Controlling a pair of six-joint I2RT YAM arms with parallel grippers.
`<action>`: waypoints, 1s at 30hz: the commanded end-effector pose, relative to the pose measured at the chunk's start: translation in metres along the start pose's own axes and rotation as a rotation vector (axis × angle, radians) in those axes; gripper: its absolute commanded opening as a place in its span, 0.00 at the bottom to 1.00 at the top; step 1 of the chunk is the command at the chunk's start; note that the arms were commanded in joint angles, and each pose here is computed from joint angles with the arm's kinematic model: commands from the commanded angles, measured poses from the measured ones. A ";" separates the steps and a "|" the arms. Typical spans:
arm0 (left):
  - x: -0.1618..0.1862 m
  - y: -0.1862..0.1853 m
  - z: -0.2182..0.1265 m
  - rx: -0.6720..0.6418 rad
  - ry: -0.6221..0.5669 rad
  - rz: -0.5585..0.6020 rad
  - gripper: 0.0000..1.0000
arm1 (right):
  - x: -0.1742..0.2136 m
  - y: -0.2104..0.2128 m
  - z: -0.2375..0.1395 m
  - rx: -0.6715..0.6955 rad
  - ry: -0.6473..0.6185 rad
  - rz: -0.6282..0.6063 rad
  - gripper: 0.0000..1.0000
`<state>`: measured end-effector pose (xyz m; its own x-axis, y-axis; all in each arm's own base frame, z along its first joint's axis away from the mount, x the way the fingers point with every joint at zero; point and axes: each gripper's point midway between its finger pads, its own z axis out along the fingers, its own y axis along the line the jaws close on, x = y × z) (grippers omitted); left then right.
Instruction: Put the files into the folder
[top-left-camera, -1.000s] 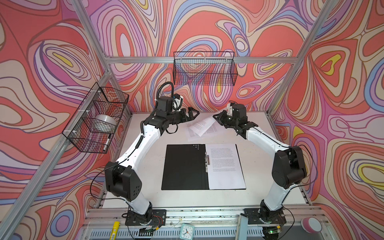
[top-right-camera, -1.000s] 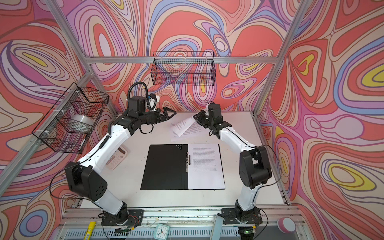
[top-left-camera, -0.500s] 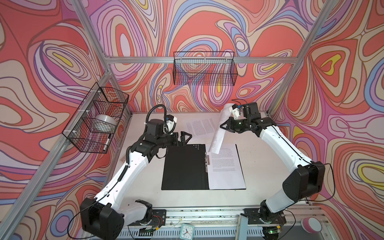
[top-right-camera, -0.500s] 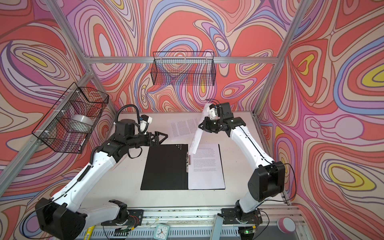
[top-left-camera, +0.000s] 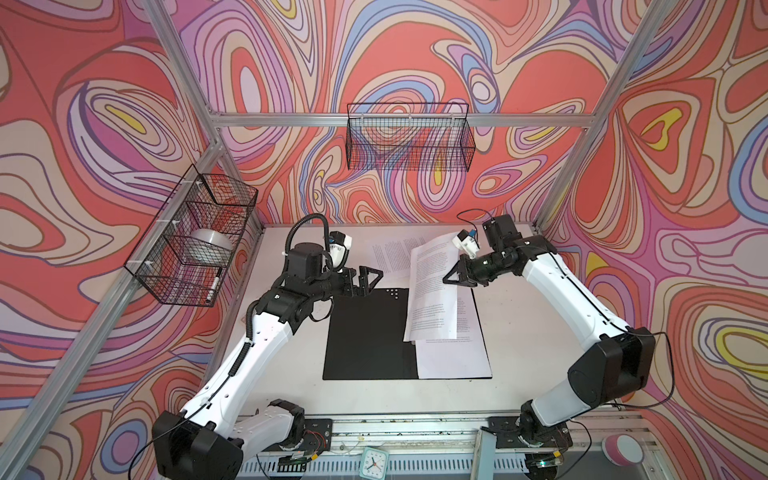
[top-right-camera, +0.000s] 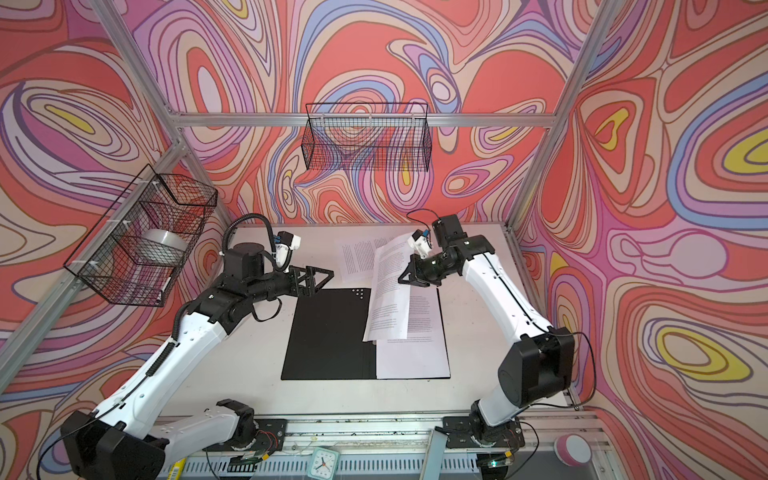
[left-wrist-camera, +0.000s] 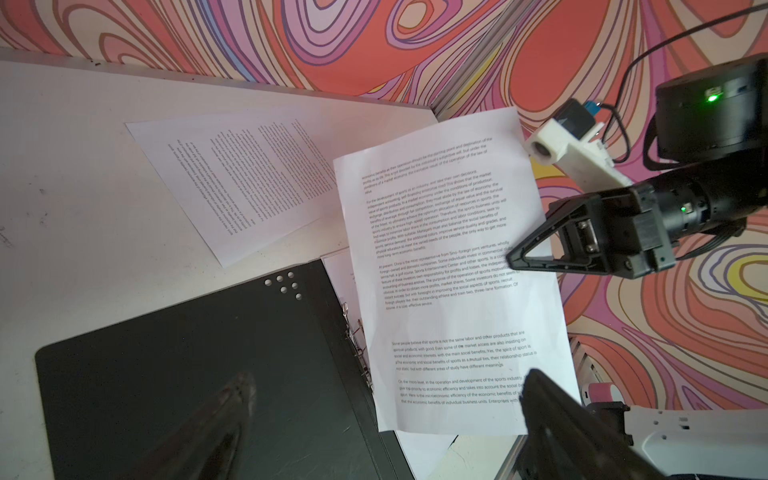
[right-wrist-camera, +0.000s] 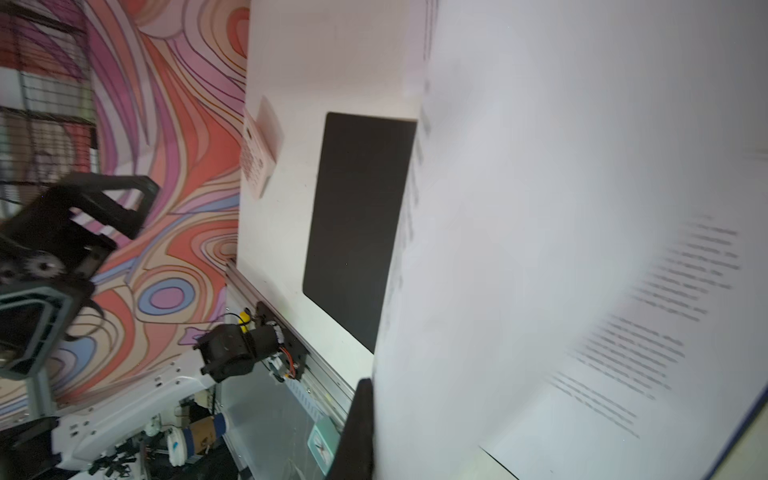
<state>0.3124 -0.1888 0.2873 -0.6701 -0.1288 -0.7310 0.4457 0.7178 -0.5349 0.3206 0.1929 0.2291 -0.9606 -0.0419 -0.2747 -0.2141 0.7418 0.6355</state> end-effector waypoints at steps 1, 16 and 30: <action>-0.005 -0.006 -0.006 0.024 -0.034 0.025 1.00 | 0.030 -0.040 0.000 0.179 0.083 -0.083 0.00; -0.007 -0.012 -0.011 0.045 -0.053 0.027 1.00 | 0.059 -0.153 0.047 0.504 0.336 -0.118 0.00; 0.004 -0.028 -0.002 0.155 -0.003 -0.019 1.00 | 0.070 -0.150 0.056 0.463 0.370 0.021 0.00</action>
<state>0.2969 -0.2053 0.2966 -0.6853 -0.1457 -0.7135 0.4996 0.6187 -0.6062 0.3005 0.1145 0.0808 -0.9710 -0.2392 -0.0023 -0.2340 0.9481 0.2152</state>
